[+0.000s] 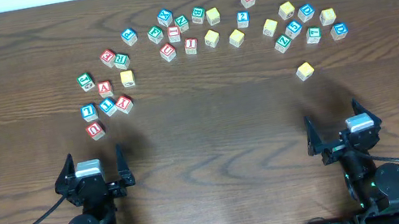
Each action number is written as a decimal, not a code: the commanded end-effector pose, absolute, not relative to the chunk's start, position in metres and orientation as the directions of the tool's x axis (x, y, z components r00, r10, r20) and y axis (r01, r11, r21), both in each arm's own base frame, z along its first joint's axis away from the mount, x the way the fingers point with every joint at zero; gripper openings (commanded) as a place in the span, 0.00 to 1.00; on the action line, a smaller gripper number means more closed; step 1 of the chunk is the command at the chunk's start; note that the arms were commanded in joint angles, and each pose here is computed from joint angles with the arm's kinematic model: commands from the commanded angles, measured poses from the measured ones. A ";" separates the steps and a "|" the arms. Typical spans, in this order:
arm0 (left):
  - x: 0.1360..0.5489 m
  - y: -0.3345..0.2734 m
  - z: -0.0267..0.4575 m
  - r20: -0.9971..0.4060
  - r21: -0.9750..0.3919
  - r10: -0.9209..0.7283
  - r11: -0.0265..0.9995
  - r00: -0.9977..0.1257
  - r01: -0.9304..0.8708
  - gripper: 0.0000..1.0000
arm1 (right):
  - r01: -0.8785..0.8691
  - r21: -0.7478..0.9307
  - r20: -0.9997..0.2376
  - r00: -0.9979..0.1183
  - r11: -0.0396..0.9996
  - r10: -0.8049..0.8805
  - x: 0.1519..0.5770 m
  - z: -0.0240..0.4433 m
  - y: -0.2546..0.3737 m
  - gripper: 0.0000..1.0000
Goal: Spell out AI2
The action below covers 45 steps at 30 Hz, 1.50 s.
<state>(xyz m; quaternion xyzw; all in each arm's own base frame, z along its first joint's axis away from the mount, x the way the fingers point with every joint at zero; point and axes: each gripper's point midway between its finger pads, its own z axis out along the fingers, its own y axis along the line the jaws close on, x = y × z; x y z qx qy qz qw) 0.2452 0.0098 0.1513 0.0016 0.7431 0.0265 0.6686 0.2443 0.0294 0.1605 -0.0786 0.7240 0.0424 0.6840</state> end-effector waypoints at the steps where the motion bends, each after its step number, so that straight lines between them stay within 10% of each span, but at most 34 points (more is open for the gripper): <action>1: 0.244 0.012 0.137 -0.986 0.058 0.051 0.997 -0.156 -0.040 0.98 | -0.139 -0.055 -0.997 -0.048 0.989 -0.062 0.245 0.161 0.020 0.99; 45: 0.244 0.012 0.137 -0.986 0.058 0.051 0.997 -0.156 -0.040 0.97 | -0.120 -0.055 -0.997 -0.051 0.991 -0.061 0.245 0.160 0.016 0.99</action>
